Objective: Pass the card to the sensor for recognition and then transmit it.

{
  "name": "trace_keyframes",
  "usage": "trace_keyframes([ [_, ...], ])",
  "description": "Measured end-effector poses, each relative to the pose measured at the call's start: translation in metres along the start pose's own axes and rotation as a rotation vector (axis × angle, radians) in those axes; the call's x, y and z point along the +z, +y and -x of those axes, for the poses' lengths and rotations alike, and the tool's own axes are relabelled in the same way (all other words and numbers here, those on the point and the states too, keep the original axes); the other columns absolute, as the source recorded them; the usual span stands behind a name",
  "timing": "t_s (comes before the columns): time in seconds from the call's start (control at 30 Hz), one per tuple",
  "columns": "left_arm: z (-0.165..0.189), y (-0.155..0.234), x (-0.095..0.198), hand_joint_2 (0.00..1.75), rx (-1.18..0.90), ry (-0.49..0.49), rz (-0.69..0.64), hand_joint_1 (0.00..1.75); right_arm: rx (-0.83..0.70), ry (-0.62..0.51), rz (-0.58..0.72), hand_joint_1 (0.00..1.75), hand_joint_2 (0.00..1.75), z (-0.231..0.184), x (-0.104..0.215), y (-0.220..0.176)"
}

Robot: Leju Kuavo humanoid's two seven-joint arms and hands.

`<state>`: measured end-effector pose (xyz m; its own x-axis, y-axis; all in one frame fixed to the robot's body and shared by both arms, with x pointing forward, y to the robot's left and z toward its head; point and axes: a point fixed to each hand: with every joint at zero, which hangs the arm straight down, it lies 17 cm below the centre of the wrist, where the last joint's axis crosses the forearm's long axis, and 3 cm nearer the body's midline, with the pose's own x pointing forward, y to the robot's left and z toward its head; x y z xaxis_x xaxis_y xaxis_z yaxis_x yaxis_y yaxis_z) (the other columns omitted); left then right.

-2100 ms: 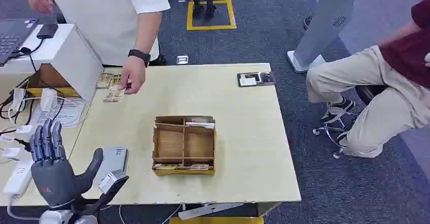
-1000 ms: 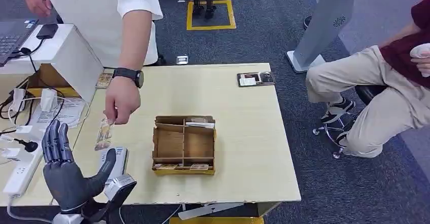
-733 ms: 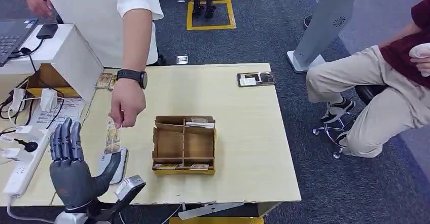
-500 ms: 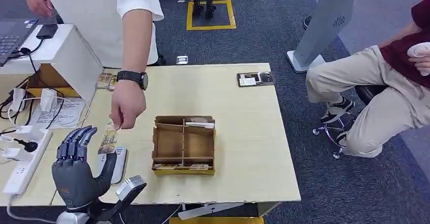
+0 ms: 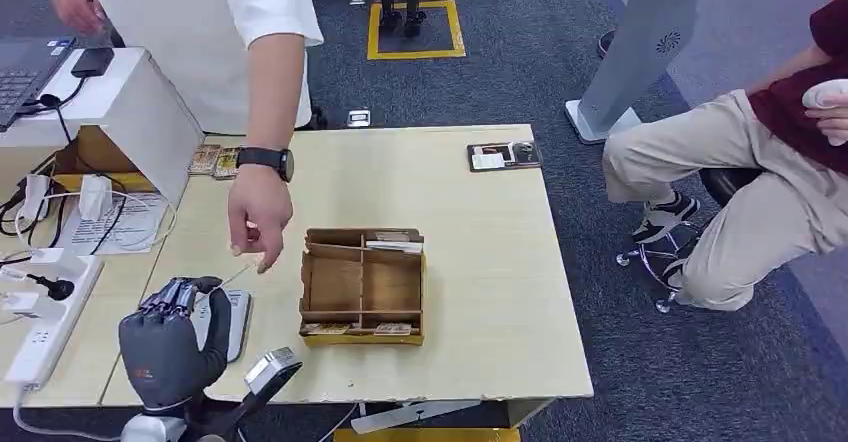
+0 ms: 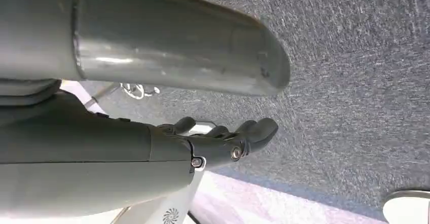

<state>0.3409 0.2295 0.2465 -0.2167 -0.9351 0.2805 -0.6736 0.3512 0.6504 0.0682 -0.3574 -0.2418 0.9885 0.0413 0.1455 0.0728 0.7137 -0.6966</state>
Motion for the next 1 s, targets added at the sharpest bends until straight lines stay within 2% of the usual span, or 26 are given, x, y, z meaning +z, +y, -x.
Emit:
trace_keyframes([
  [0.8, 0.006, -0.016, 0.007, 1.75, -0.012, 0.033, 0.045, 1.75, 0.0, 0.003, -0.018, 0.0, 0.0, 0.0, 0.002, 0.006],
  [1.0, 0.027, -0.023, 0.01, 1.75, -0.077, 0.113, 0.074, 1.75, -0.002, 0.02, -0.024, 0.0, 0.0, 0.004, 0.002, 0.007],
])
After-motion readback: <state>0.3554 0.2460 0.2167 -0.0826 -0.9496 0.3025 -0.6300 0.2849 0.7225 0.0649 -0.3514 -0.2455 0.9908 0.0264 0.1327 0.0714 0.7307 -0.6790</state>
